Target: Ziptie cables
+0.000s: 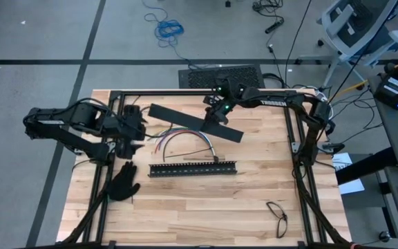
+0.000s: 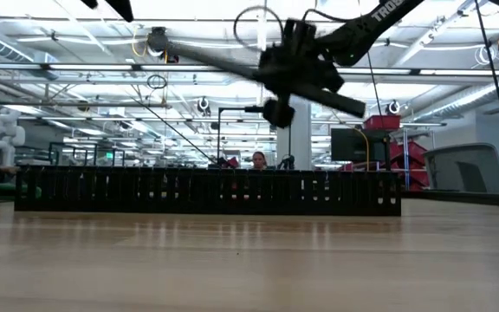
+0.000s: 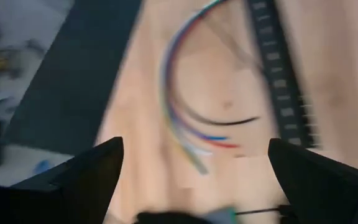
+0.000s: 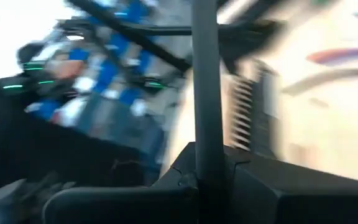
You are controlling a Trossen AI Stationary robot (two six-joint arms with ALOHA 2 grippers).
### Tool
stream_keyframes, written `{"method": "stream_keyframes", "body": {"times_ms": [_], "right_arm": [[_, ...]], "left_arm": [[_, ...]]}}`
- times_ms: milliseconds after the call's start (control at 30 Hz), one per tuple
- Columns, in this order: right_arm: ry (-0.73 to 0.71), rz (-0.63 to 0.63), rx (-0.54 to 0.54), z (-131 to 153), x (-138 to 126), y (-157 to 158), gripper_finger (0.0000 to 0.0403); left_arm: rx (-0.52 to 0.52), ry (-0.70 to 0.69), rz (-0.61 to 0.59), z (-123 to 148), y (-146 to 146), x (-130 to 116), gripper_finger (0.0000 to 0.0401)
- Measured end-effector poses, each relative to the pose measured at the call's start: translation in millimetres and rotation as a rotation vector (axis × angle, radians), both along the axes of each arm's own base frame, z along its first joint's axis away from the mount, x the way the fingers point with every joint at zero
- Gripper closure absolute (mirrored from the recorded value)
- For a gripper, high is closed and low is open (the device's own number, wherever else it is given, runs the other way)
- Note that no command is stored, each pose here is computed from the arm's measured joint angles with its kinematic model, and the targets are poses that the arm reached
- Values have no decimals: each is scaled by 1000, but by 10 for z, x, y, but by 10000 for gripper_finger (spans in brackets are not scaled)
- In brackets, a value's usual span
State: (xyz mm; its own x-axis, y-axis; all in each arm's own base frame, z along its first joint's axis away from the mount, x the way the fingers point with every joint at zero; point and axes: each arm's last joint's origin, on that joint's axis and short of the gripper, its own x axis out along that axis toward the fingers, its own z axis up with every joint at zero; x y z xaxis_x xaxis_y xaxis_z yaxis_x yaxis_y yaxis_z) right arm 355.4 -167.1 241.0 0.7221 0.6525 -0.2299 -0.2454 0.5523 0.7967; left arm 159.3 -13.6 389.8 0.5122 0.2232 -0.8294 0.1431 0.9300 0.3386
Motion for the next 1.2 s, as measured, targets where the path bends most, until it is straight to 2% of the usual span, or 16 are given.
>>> {"method": "stream_keyframes", "body": {"times_ms": [167, 267, 433, 533, 633, 733, 833, 1000, 1100, 1200], "right_arm": [[177, -119, -123, -161, -145, -73, 402], [307, -152, -246, -157, -197, -53, 402], [515, -79, -591, -5, -185, 191, 402], [518, -1, -756, 143, -93, 408, 402], [497, 11, -900, 269, 10, 592, 402], [513, -14, -1020, 323, 51, 657, 403], [537, -40, -1020, 324, 29, 598, 403], [543, -44, -913, 319, -43, 444, 403], [529, -28, -773, 319, -111, 341, 403], [435, 37, -546, 343, -170, 266, 403]], "left_arm": [[-157, 36, -91, -17, -51, -13, 6], [-208, 69, -103, -32, -64, -32, 6], [-196, 155, -65, -105, 8, 35, 6], [-162, 213, -78, -174, 102, 155, 6], [-151, 252, -78, -236, 228, 261, 6], [-277, 240, -101, -263, 286, 327, 6], [-384, 228, -102, -260, 281, 328, 6], [-406, 246, -70, -264, 264, 311, 6], [-397, 246, -10, -263, 273, 304, 6], [-256, 283, 19, -283, 313, 296, 6]]}}
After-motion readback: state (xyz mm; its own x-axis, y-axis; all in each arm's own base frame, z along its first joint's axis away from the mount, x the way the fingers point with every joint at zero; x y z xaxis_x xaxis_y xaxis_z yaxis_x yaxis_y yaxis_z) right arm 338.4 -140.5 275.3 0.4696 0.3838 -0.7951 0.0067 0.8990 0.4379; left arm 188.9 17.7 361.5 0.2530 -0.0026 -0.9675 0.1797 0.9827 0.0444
